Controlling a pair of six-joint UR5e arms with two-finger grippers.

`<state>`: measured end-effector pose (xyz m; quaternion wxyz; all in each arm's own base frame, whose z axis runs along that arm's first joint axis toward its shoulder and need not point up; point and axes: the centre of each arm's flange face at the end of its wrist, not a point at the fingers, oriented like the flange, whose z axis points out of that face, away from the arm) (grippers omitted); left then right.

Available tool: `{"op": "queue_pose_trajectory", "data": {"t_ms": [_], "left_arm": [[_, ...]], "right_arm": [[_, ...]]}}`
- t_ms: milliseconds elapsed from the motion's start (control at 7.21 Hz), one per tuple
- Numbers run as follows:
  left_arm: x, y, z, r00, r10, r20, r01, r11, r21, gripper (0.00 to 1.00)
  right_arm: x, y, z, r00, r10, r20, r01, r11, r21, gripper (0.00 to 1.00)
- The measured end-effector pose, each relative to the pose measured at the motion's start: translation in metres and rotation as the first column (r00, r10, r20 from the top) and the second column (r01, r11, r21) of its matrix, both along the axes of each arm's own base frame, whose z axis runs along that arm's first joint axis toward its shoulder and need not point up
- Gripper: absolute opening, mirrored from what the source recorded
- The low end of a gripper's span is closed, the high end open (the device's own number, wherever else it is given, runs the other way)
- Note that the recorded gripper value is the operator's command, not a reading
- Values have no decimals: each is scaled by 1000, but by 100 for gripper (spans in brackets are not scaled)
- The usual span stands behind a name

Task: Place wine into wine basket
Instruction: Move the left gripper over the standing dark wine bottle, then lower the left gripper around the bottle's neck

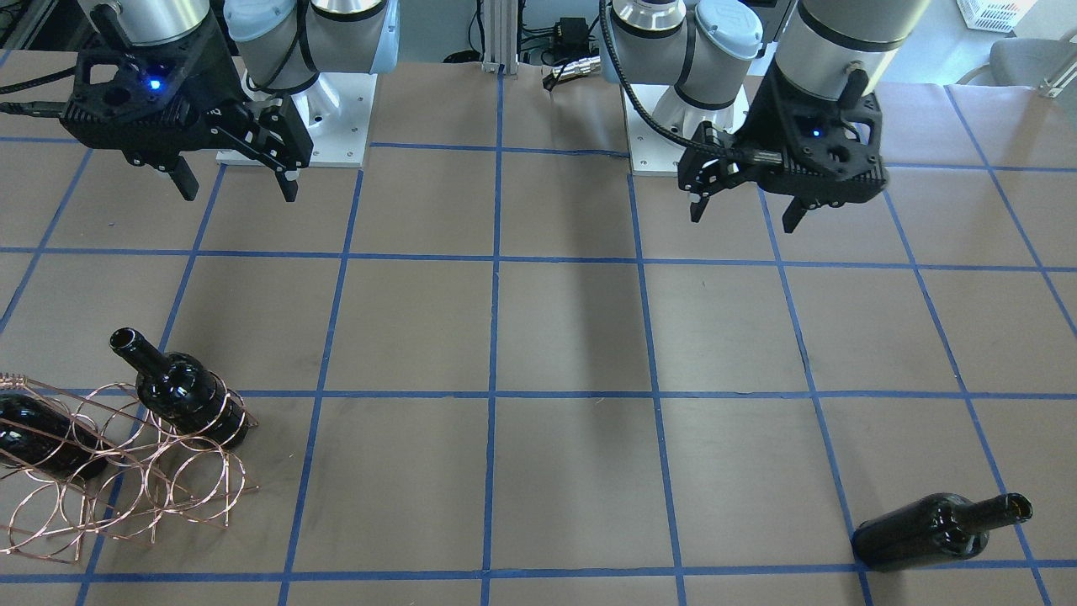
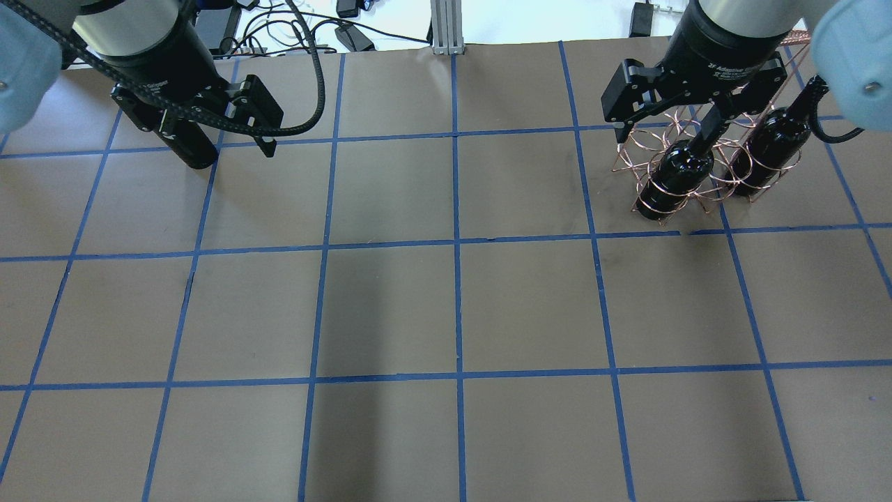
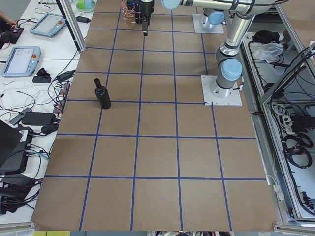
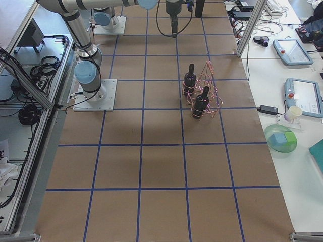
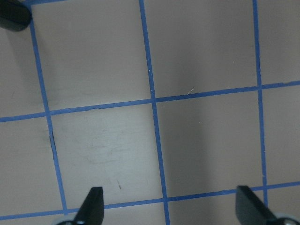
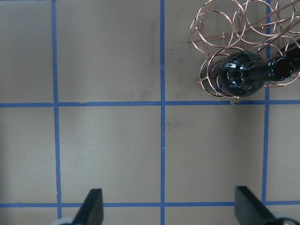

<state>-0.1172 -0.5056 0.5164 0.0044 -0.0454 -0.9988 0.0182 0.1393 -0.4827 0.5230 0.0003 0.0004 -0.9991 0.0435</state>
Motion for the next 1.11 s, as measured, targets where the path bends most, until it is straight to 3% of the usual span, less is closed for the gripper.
{"op": "queue_pose_trajectory", "data": {"t_ms": [278,694,833,1110], "left_arm": [[59,-14,0,1000,31,4,-31,999,-31,100],[168,-40,-17,998,-13,64,23,987,-160,100],[190,-50,-22,996,8,91,11,978,-208,100],[218,-65,-42,990,114,78,-93,969,-229,100]], "right_arm": [[0,-1,-1,1000,7,-4,-7,1000,0,100],[0,-1,-1,1000,11,-4,-11,1000,-1,100],[-1,-2,-2,1000,12,-9,-12,1000,-1,100],[-1,-1,-4,1000,13,-14,-13,1000,6,100]]}}
